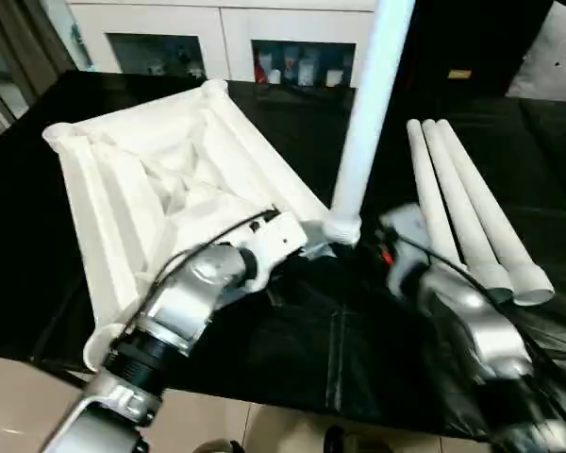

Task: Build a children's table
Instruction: Rotate leg to tighten

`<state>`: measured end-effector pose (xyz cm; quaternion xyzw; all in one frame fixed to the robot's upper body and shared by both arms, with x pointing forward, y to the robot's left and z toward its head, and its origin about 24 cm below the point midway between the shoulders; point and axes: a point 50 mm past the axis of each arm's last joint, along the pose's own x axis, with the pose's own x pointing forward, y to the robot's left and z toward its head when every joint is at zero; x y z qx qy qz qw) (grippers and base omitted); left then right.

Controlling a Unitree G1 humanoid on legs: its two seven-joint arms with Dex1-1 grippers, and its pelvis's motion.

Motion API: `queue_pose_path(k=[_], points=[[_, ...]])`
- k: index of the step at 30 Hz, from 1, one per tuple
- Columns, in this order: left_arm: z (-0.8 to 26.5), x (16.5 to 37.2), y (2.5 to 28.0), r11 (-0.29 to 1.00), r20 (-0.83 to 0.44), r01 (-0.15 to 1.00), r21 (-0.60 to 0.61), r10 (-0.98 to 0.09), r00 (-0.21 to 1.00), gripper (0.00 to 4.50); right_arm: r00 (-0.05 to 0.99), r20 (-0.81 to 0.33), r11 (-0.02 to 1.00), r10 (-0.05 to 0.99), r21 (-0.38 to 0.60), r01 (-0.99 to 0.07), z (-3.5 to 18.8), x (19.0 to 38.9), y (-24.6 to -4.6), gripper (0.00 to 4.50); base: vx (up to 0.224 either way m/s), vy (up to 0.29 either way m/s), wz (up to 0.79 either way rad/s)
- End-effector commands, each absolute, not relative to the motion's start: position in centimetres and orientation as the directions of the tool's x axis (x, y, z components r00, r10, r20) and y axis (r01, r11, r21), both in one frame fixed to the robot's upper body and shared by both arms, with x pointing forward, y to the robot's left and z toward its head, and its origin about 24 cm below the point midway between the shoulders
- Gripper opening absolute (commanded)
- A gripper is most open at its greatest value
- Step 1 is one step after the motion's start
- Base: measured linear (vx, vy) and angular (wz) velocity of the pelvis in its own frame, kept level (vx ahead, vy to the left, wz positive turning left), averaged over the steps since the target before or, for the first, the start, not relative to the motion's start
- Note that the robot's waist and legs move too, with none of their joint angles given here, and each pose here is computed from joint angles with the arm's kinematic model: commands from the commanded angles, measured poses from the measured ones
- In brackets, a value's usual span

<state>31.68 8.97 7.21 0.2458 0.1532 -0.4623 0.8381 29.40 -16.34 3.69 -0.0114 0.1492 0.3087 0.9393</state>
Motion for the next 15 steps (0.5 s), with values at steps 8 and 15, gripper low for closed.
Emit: queue_pose_path(k=[8,15], points=[[7.3,32.1,10.5,0.375,-0.530,0.874,0.309,-0.695,0.486,0.00,0.727,-0.231,0.746,0.647,-0.007,-0.666,5.9,29.1,-17.3,4.47,0.000,0.000,0.00],[7.2,31.9,11.0,0.278,-0.552,0.908,0.313,-0.725,0.412,0.00,0.665,-0.190,0.667,0.722,-0.063,-0.742,8.0,28.7,-17.9,4.47,0.000,0.000,0.00]])
